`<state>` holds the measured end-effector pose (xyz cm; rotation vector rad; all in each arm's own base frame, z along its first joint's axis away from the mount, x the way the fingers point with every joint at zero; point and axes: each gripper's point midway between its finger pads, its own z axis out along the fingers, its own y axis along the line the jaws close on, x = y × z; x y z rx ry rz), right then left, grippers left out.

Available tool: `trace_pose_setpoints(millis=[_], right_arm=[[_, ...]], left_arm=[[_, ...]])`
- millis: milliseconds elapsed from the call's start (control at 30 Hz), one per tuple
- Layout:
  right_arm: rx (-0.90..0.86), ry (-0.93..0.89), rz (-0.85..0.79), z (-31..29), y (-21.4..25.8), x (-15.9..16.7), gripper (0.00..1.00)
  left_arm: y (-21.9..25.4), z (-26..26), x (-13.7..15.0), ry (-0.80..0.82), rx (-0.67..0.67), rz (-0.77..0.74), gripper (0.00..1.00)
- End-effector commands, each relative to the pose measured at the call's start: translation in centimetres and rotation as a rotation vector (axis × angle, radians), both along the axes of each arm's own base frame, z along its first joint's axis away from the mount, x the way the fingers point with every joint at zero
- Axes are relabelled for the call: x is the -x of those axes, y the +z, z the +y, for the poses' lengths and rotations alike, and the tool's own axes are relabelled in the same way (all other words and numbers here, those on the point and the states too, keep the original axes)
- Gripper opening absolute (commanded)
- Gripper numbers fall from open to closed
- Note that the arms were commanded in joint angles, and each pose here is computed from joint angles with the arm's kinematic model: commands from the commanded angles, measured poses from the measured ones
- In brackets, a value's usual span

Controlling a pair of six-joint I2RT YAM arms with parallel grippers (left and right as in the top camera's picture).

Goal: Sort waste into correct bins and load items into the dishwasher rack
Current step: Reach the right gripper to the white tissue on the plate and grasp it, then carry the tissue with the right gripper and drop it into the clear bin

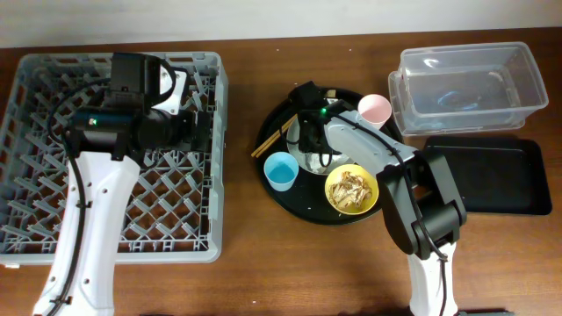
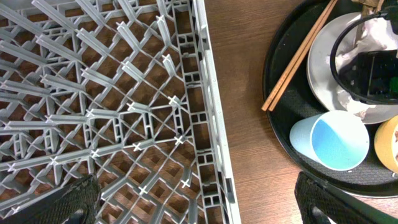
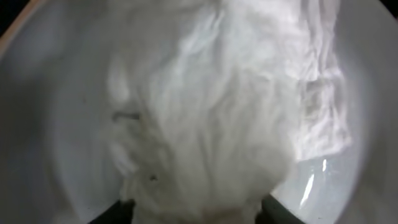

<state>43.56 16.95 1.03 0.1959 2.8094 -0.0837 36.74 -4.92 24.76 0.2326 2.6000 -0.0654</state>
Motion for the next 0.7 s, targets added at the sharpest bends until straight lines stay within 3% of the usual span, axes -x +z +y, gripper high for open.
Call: trace_pose_setpoints(millis=[0, 67, 167, 267, 433, 533, 667], right_arm=[[0.009, -0.01, 0.031, -0.2, -1.6, 0.1, 0.14], [0.003, -0.009, 0.019, -0.1, -1.1, -0.2, 0.04], [-0.048, 0.012, -0.013, 1.1, 1.6, -1.1, 0.04], [-0.104, 0.103, -0.096, 2.7, 8.5, -2.8, 0.04], [-0.144, 0.083, -0.236, 1.3, 19.6, -4.3, 0.04], [-0.182, -0.09, -0.301, -4.0, 23.7, -5.7, 0.04], [-0.219, -0.44, -0.338, -14.1, 23.8, -7.6, 0.04]], left_arm=[[0.6, 0.1, -0.2, 0.009, -0.005, -0.012, 0.99], [0.6, 0.1, -0.2, 0.009, -0.005, -0.012, 0.99], [0.6, 0.1, -0.2, 0.009, -0.005, -0.012, 0.99], [0.6, 0.1, -0.2, 0.009, -0.005, -0.012, 0.99], [0.6, 0.1, -0.2, 0.009, -0.004, -0.012, 0.99], [0.6, 0.1, -0.2, 0.009, -0.005, -0.012, 0.99], [0.6, 0.1, -0.1, 0.009, -0.005, -0.009, 0.99]])
